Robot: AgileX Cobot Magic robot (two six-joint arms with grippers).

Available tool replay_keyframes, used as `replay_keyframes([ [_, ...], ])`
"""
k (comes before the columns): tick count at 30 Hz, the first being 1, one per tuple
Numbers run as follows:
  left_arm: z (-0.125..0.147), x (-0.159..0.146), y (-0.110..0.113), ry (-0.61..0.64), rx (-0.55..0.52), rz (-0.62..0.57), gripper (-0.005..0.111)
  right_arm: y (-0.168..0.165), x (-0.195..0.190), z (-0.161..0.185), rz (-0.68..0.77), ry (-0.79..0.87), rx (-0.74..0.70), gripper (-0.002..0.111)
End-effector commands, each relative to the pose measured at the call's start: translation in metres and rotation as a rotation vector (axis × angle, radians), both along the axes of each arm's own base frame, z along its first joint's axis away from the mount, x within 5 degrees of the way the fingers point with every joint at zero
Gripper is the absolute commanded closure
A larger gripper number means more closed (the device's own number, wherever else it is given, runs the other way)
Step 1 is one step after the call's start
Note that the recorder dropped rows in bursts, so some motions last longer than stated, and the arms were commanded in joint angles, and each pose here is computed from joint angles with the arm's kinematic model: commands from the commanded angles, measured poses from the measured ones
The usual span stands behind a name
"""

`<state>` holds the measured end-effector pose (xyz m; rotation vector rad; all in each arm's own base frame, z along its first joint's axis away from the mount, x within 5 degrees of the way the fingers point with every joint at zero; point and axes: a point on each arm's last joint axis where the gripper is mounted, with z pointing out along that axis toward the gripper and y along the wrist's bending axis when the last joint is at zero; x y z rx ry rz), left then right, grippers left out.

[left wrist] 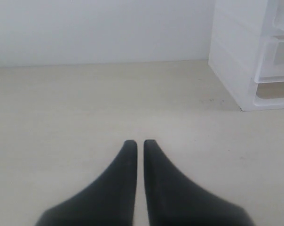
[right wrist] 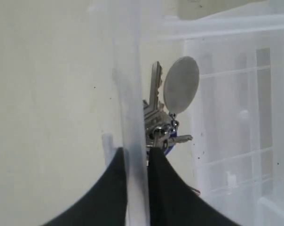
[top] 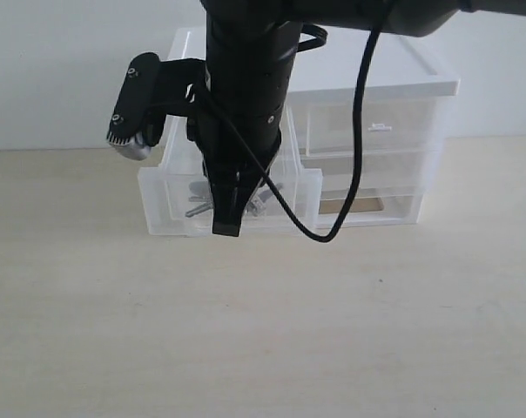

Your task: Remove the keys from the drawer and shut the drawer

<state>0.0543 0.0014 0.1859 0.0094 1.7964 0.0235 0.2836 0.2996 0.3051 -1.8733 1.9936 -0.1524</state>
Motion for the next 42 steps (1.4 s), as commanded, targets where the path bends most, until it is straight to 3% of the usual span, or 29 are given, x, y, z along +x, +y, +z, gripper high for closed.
replay_keyframes([
  [1, -0.001, 0.0, 0.0, 0.002, -0.011, 0.004, 0.102, -0.005, -0.007, 0.003, -0.033, 0.078, 0.011, 0.108],
  [5, -0.001, 0.0, 0.0, 0.002, -0.011, 0.004, 0.102, -0.001, -0.007, -0.003, -0.028, 0.11, 0.014, 0.104],
  [11, -0.001, 0.0, 0.0, 0.002, -0.011, 0.004, 0.102, -0.001, -0.006, -0.004, -0.027, 0.1, 0.013, 0.062],
  [14, -0.001, 0.0, 0.0, 0.002, -0.011, 0.004, 0.102, -0.001, -0.006, -0.004, -0.027, 0.097, 0.013, 0.053],
  [23, -0.001, 0.0, 0.0, 0.002, -0.011, 0.004, 0.102, -0.009, -0.004, 0.028, -0.012, -0.076, 0.078, 0.053],
  [29, -0.001, 0.0, 0.0, 0.002, -0.011, 0.004, 0.102, -0.016, -0.005, 0.06, -0.095, -0.202, 0.227, 0.056],
  [34, -0.001, 0.0, 0.0, 0.002, -0.011, 0.004, 0.102, -0.017, 0.005, 0.054, -0.168, -0.255, 0.198, 0.075],
  [38, -0.001, 0.0, 0.0, 0.002, -0.011, 0.004, 0.102, -0.011, 0.019, 0.04, -0.203, -0.318, 0.171, 0.109],
  [42, -0.001, 0.0, 0.0, 0.002, -0.011, 0.004, 0.102, -0.008, 0.038, 0.03, -0.24, -0.373, 0.226, 0.108],
])
